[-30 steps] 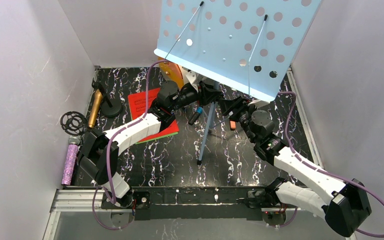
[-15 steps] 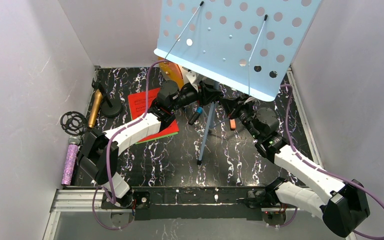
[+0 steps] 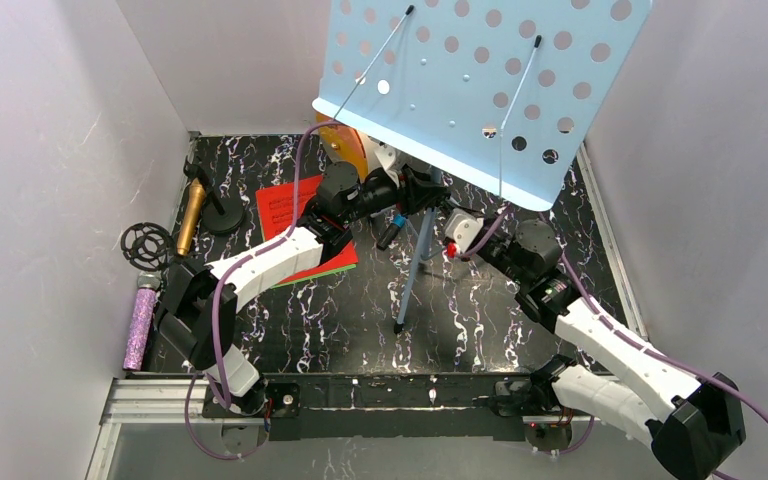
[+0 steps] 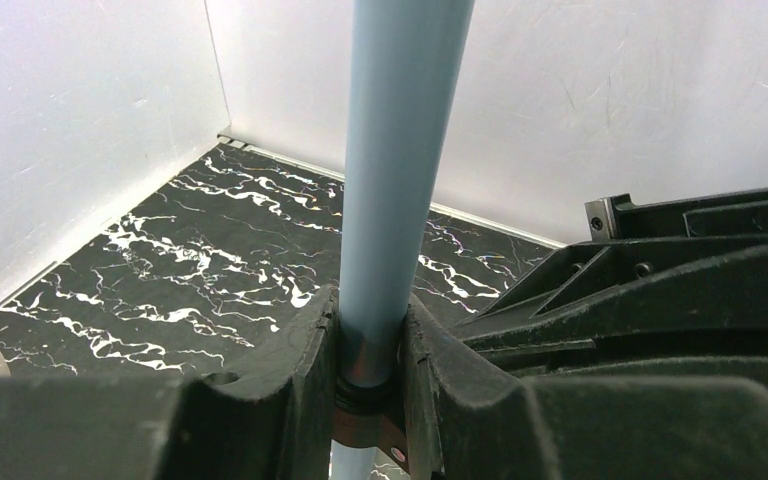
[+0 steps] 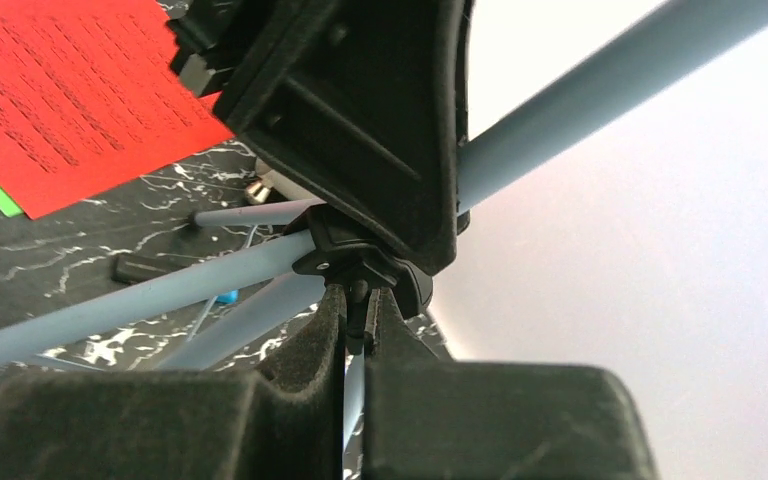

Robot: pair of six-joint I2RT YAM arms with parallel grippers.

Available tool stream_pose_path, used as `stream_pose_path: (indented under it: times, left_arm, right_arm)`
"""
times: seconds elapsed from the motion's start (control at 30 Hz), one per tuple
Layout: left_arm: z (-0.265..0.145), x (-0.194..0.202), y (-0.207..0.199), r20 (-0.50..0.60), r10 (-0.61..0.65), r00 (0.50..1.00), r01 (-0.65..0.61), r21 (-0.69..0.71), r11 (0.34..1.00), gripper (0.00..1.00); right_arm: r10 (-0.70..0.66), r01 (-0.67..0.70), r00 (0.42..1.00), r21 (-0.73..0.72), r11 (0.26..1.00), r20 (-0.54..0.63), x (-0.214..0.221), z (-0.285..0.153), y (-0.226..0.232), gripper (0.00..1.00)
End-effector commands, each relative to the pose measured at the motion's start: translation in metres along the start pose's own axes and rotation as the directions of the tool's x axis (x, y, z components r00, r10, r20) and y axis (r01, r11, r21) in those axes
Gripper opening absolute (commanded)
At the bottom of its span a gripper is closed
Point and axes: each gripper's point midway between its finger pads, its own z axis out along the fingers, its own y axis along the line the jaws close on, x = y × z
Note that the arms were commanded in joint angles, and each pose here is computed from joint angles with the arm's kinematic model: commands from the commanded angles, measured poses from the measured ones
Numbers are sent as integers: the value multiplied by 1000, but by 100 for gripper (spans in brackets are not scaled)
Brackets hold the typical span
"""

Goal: Pack up the instrument practice props
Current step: Unscrew the knob on the music stand.

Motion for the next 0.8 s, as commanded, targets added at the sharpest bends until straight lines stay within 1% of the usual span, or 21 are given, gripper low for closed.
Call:
stream_pose_path:
  times: [0.0, 0.07, 0.13, 0.17, 0.23, 0.27, 0.33, 0.37, 0.43, 0.53, 0.7, 0.77]
  left_arm:
    - [-20, 96, 2, -290, -187, 939, 174, -68, 982, 0]
    - [-20, 96, 1, -290, -187, 938, 175, -67, 982, 0]
    - [-20, 96, 1, -290, -187, 939, 175, -67, 982, 0]
    - [-20, 95, 1, -288, -186, 939, 174, -67, 983, 0]
    - [-20, 95, 1, -288, -183, 940, 170, -68, 983, 0]
    - [-20, 95, 2, -288, -181, 940, 168, -69, 983, 0]
    - [-21, 94, 2, -289, -180, 940, 167, -71, 983, 0]
    - [-21, 95, 2, -289, -180, 940, 167, -70, 983, 0]
    - [-21, 95, 2, -290, -180, 940, 167, -69, 983, 0]
    - [-21, 95, 2, -291, -180, 940, 166, -71, 984, 0]
    - [-21, 96, 2, -294, -177, 939, 163, -71, 984, 0]
    - [-21, 96, 3, -293, -175, 940, 161, -72, 984, 0]
  right_arm:
    - [-164, 165, 986, 13, 986, -26, 16, -8, 0, 8]
    - [-145, 145, 989, 31, 989, 1, 10, -8, -1, 15]
    - [-119, 118, 993, 39, 992, 21, 7, -8, -1, 25]
    - [-97, 95, 995, 45, 994, 34, 4, -8, -1, 27]
    - [-21, 17, 998, 51, 999, 68, -3, -10, -1, 33]
    - [31, -36, 996, 51, 998, 86, -8, -11, -1, 39]
    - [150, -157, 981, 52, 986, 123, -15, -14, 1, 47]
    - [222, -232, 964, 55, 971, 144, -18, -18, 3, 51]
    - [321, -342, 929, 97, 935, 186, -20, -23, -2, 58]
    - [445, -481, 872, 189, 856, 203, -8, -31, -12, 71]
    - [562, -616, 787, 275, 738, 255, 3, -39, -41, 82]
    - [614, -684, 729, 275, 676, 303, 5, -42, -59, 83]
